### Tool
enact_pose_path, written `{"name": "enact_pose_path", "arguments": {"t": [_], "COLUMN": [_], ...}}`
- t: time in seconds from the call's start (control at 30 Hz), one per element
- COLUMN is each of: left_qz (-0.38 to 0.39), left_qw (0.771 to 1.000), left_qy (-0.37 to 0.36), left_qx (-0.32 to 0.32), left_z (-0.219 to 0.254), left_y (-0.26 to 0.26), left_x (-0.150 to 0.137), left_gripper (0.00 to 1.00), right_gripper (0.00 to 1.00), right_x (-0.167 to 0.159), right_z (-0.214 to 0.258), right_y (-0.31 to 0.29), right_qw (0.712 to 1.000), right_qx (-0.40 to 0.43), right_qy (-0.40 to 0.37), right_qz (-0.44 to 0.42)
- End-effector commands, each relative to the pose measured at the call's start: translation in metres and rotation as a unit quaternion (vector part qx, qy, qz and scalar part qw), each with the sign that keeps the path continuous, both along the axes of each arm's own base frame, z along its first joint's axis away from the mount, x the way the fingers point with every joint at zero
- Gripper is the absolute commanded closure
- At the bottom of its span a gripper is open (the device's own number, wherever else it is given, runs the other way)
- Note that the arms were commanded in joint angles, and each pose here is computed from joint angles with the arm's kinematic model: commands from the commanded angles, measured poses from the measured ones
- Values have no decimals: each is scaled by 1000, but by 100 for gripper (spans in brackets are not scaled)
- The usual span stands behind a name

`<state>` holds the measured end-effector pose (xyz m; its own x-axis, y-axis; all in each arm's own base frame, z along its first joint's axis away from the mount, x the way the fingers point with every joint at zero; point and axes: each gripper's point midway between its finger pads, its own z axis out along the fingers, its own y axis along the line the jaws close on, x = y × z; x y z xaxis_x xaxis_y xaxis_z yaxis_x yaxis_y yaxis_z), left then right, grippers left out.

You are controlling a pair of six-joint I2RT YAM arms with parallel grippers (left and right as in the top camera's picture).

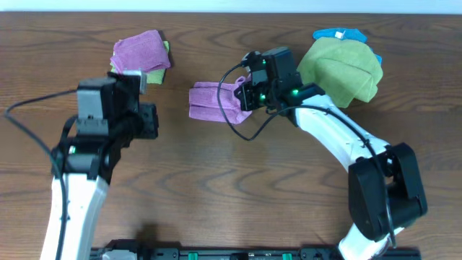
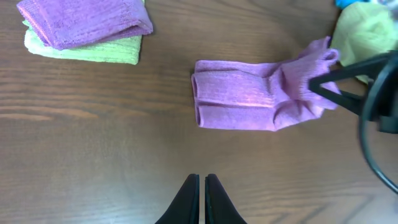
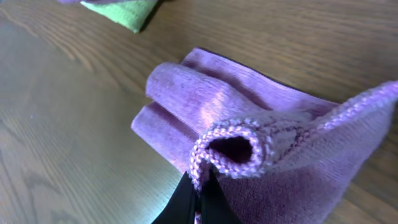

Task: Fold the cloth
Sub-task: 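Release the left gripper and withdraw it to the left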

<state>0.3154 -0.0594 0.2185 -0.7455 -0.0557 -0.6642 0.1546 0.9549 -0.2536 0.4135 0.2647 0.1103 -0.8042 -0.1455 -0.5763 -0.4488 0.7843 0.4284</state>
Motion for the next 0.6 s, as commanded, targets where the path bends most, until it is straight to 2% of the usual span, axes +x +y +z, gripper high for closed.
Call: {"name": "enact_pose_path", "arguments": {"t": [0.0,0.27,0.57], "left_qz": [9,34,33], "left_qw": [1000,997,996], "left_qy": [-5,27,38], "left_qx": [-7,-69,-77], "left_z": [-2,-29,-38], "left_y": [7,25,25], "left_x": [-12,-33,-37], "left_gripper": [94,94,94], "right_gripper": [98,98,98], "right_x": [-1,-11,-18], "right_z": [1,-16,-37], "right_y": [13,36,66], "right_qw": [1000,999,998], "right_qx": [-4,-3,10], "right_qy": [-13,-6,0], "right_qz": [15,42,68]}}
